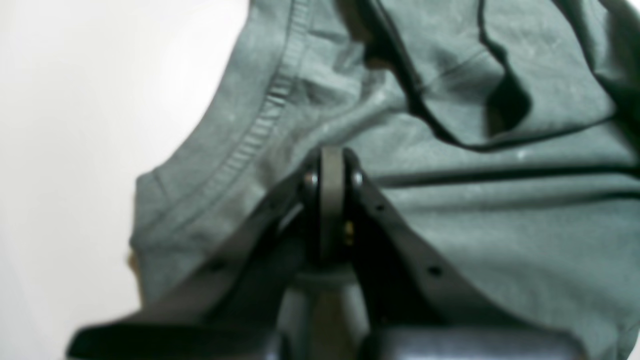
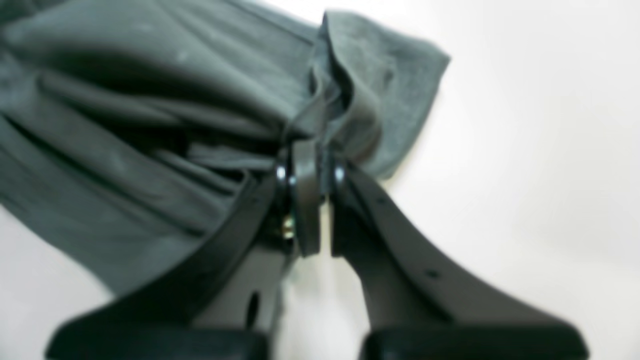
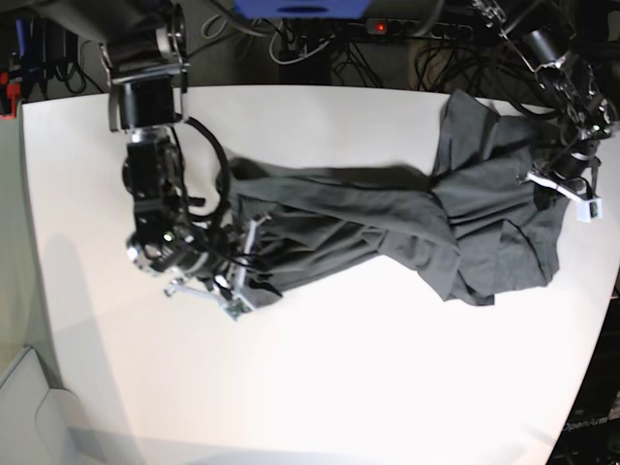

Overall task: Layout the t-shirt on the table in an organized manner, then fold the t-shirt properly
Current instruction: 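Pull the grasped fabric with the right gripper away from the left gripper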

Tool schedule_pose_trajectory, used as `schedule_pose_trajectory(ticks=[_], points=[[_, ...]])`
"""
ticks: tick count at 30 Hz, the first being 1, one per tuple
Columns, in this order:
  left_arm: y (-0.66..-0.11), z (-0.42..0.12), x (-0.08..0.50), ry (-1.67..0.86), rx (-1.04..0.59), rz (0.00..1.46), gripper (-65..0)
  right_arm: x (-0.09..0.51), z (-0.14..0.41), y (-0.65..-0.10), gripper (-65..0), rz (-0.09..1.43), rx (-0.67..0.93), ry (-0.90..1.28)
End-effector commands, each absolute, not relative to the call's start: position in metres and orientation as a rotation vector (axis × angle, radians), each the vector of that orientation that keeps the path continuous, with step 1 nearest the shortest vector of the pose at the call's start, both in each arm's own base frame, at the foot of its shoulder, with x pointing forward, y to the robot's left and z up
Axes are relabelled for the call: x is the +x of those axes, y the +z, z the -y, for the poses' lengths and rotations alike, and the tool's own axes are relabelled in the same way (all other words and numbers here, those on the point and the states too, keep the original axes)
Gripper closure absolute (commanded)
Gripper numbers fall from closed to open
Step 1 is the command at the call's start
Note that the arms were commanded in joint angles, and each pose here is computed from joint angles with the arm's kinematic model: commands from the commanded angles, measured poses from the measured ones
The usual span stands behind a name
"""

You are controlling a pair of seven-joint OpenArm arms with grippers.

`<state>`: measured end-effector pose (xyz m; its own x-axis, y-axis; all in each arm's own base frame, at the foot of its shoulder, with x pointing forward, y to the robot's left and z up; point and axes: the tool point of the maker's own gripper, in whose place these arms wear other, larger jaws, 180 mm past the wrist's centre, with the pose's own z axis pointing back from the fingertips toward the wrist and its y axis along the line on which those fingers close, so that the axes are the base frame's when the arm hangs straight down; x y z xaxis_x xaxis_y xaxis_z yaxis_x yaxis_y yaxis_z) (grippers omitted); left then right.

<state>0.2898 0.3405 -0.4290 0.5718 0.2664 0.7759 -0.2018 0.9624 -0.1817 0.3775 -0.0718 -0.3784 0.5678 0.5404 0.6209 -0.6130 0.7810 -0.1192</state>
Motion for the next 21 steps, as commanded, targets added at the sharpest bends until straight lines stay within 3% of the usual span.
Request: schedule_pose_trajectory(ticks=[1,10,21], points=[[-0.433,-0.348,0.283,0.261,-0.037,0.881,-0.4,0.385,0.080,-0.360,0.0,0.749,0.089,0.677],[-0.430,-0.349,0.285,0.261,-0.036,0.908,-0.4,0.313,0.147,-0.372,0.0,0.604,-0.084,0.763],[-0.423,-0.359,0.286,0.245,-0.011,0.916,-0.4,0.267,0.203,-0.389,-0.3,0.355,-0.231,0.779]])
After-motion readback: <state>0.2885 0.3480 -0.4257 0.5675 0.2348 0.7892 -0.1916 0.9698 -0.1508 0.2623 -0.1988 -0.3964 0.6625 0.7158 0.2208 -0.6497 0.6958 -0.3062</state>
